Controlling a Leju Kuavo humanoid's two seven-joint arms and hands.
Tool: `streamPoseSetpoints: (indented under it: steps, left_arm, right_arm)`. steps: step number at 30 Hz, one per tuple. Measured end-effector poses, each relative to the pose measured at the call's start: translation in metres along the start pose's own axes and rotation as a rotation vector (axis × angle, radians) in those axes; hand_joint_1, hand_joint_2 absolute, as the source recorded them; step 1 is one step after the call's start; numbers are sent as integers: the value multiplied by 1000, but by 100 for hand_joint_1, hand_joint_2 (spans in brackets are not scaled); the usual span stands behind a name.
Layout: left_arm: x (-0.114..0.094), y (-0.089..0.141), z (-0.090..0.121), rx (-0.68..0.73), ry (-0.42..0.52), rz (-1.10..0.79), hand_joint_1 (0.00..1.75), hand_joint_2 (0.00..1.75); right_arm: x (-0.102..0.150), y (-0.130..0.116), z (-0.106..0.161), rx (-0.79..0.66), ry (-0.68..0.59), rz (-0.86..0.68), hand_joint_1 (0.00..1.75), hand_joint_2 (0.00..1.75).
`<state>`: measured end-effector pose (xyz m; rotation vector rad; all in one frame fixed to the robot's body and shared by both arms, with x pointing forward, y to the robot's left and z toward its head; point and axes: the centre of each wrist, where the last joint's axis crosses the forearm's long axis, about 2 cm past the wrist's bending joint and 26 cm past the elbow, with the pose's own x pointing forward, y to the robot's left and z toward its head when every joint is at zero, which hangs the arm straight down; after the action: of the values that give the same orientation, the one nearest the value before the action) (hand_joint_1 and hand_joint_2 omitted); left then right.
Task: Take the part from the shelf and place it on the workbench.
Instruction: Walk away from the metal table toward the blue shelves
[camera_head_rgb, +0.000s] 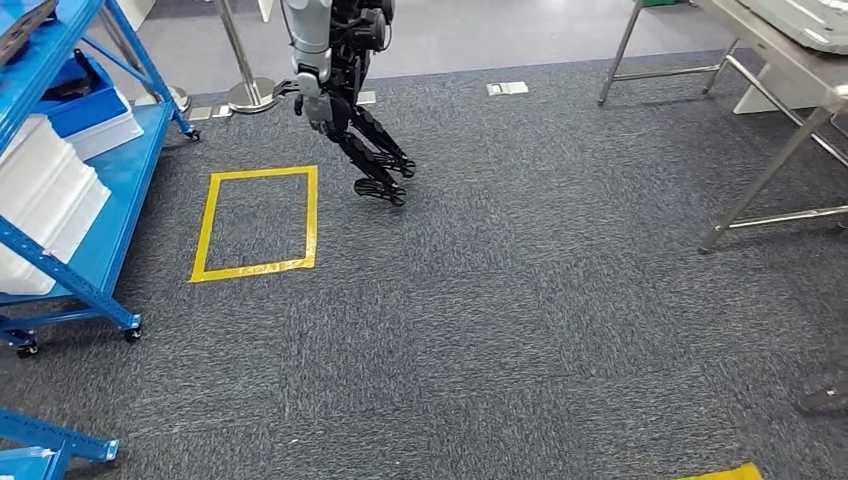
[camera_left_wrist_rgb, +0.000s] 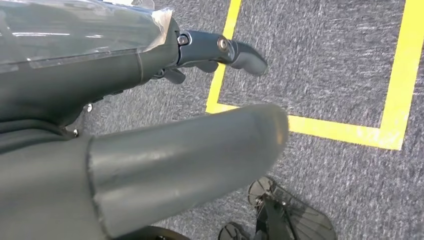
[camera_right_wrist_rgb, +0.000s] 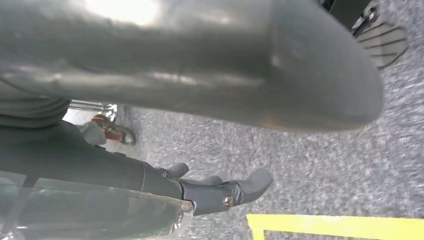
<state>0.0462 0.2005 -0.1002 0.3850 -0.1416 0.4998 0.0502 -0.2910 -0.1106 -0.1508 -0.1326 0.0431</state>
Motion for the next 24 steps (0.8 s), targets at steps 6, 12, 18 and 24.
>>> streamPoseSetpoints:
  steps: [6, 12, 18, 24]
  left_arm:
    - [0, 0, 0, 0, 1, 0, 0, 0]
    - [0, 0, 0, 0, 0, 0, 0, 0]
    - [1, 0, 0, 0, -1, 1, 0, 0]
    - [1, 0, 0, -1, 0, 0, 0, 0]
  right_arm:
    - [-2, -1, 0, -2, 4, 1, 0, 0]
    - [0, -1, 0, 0, 0, 4, 0, 0]
    - [1, -1, 0, 0, -3, 11, 0, 0]
    - [-2, -1, 0, 1, 3, 13, 0, 0]
